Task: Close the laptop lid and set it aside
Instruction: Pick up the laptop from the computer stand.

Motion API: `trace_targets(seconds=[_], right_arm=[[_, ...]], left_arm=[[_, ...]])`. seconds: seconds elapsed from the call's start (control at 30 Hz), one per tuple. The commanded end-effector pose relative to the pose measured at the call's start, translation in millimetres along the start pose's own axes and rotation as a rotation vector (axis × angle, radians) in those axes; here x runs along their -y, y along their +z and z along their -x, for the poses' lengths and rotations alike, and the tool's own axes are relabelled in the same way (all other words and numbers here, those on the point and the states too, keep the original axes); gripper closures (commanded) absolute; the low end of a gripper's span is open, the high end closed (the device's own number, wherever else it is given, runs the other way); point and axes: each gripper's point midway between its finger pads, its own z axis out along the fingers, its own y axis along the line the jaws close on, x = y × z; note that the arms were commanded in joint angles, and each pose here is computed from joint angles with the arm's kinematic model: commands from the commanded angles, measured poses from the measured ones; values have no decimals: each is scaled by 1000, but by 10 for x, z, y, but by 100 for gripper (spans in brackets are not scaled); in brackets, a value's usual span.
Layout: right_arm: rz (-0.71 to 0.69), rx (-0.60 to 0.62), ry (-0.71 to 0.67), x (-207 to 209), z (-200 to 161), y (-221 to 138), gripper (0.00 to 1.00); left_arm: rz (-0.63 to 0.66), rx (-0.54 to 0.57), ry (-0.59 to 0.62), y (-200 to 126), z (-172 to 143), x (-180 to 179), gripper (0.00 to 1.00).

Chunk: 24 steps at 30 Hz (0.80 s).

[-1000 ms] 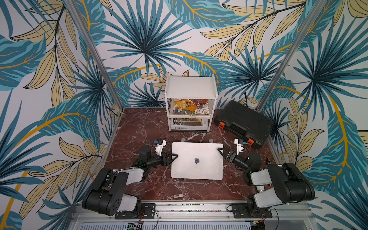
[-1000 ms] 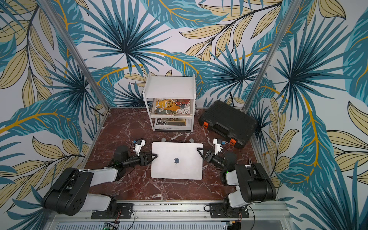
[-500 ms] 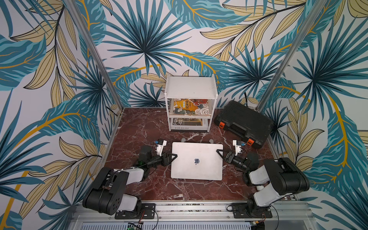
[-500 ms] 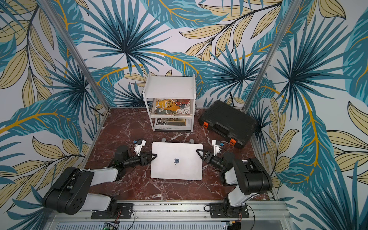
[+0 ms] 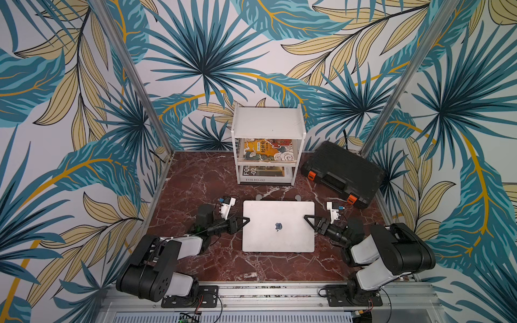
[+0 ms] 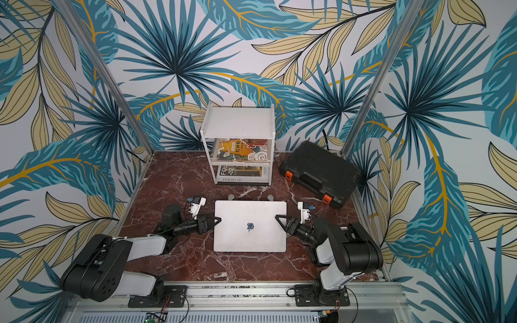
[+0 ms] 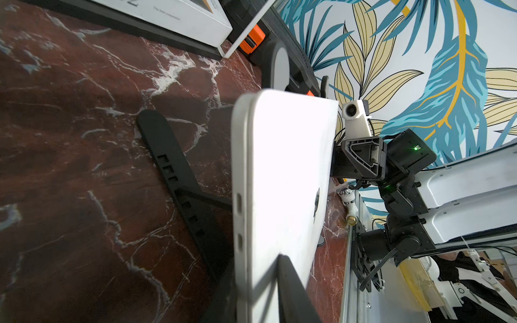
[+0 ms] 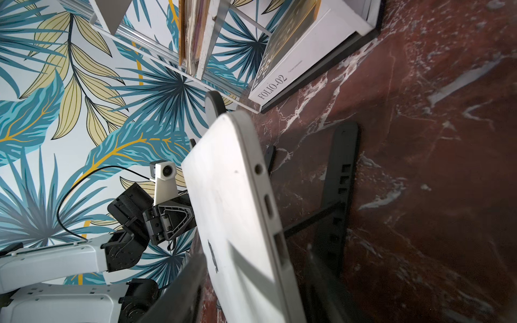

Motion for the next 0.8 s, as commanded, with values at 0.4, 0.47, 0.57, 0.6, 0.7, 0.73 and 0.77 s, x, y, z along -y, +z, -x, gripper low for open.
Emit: trace_targets(seconds=[0.4, 0.47, 0.57, 0.6, 0.7, 0.73, 0.77], right_arm=[[37, -1, -20, -128, -25, -32, 72], [40, 0, -19, -137, -18, -30, 74], [54, 2, -21, -186, -4, -35, 78], [62, 5, -25, -214, 9, -37, 79], [74, 10, -25, -271, 33, -47, 82], [79, 11, -31, -300, 46, -51, 83], [79, 10, -34, -315, 52, -55, 84]], left_arm=[[64, 16, 40, -1, 102, -59, 81], [65, 16, 39, -2, 102, -61, 81], [64, 16, 37, -4, 116, -47, 80], [64, 18, 37, -8, 125, -38, 81], [62, 22, 41, -19, 160, -4, 81], [61, 23, 42, -25, 174, 11, 81], [62, 25, 44, -33, 187, 24, 81]])
